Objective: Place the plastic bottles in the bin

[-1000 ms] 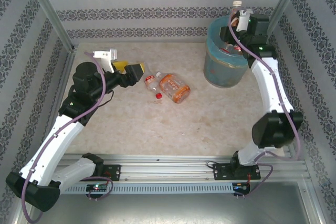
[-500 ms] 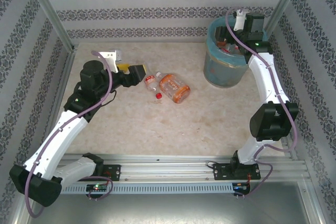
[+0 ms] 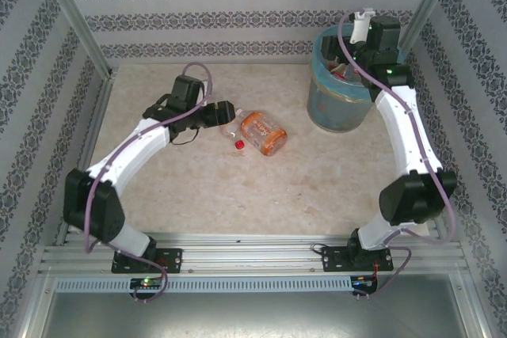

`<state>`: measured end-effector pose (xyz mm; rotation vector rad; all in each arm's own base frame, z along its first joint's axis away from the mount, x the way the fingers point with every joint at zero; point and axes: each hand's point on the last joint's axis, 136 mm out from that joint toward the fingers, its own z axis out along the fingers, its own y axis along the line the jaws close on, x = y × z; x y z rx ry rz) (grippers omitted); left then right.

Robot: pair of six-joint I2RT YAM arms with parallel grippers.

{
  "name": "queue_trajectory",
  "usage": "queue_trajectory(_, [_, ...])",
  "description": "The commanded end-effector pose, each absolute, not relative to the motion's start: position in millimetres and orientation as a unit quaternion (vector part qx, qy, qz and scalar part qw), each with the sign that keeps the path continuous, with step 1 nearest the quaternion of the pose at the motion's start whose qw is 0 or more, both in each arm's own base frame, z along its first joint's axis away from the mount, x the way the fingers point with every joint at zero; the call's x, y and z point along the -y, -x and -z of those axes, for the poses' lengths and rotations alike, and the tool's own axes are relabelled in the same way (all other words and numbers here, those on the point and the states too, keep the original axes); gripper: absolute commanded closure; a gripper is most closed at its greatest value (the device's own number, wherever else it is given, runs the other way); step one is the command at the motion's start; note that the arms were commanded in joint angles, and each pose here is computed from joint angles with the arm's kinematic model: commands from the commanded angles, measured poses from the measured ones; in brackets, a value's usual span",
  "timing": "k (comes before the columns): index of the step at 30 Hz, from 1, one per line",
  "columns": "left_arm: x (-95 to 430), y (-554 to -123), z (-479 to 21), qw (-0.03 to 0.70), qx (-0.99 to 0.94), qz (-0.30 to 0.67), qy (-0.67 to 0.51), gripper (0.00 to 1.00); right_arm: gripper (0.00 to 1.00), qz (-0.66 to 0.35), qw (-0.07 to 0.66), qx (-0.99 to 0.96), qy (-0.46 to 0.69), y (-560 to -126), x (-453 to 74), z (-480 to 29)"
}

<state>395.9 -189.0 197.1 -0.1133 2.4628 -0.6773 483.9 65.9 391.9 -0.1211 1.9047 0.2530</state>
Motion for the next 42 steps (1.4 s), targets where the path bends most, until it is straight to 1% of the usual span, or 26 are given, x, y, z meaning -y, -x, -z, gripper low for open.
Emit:
queue_trajectory(1, [188.2, -392.8, -168.6, 0.229, -0.942, 0.231, 0.081, 0.15, 0.19, -0.095, 0.607, -0.784, 0.084, -448.1, -89.1, -426.7])
queue_trajectory(4, [190.8, -403.0, -145.9, 0.210, -0.949, 0.215, 0.091, 0.15, 0.19, -0.106, 0.616, -0.774, 0.102, -428.4, -108.9, -430.1])
queue_trajectory(6, [185.0, -413.5, -133.3, 0.205, -0.956, 0.185, 0.095, 0.15, 0.20, -0.117, 0.613, -0.773, 0.116, -418.2, -122.7, -427.6])
queue_trajectory(12, [176.9, -449.7, -106.4, 0.190, -0.964, 0.154, 0.104, 0.16, 0.20, -0.140, 0.605, -0.770, 0.145, -399.5, -149.1, -420.8])
queue_trajectory(16, [170.1, -472.7, -89.7, 0.181, -0.966, 0.145, 0.115, 0.16, 0.20, -0.141, 0.605, -0.769, 0.149, -396.2, -151.7, -419.0])
queue_trajectory(21, [159.5, -490.4, -69.2, 0.172, -0.967, 0.135, 0.130, 0.17, 0.20, -0.132, 0.613, -0.764, 0.151, -392.9, -148.0, -423.3])
queue_trajectory(26, [157.9, -495.2, -56.9, 0.158, -0.969, 0.140, 0.130, 0.20, 0.19, -0.126, 0.615, -0.763, 0.152, -391.5, -145.4, -423.9])
queue_trajectory(30, [153.3, -494.2, -48.0, 0.134, -0.979, 0.113, 0.108, 0.24, 0.19, -0.124, 0.612, -0.766, 0.151, -391.8, -144.2, -420.1])
queue_trajectory(32, [151.5, -492.6, -44.8, 0.125, -0.982, 0.103, 0.097, 0.29, 0.19, -0.126, 0.612, -0.766, 0.152, -391.3, -145.0, -419.8])
queue_trajectory(36, [147.4, -488.7, -41.6, 0.113, -0.986, 0.085, 0.083, 0.36, 0.19, -0.129, 0.610, -0.767, 0.150, -391.7, -145.2, -418.0])
queue_trajectory(39, [139.3, -485.7, -40.0, 0.111, -0.989, 0.061, 0.073, 0.36, 0.19, -0.131, 0.608, -0.769, 0.150, -392.8, -146.3, -417.6])
queue_trajectory(42, [130.6, -480.1, -33.9, 0.096, -0.993, 0.034, 0.063, 0.27, 0.19, -0.131, 0.606, -0.769, 0.151, -390.2, -146.4, -419.6])
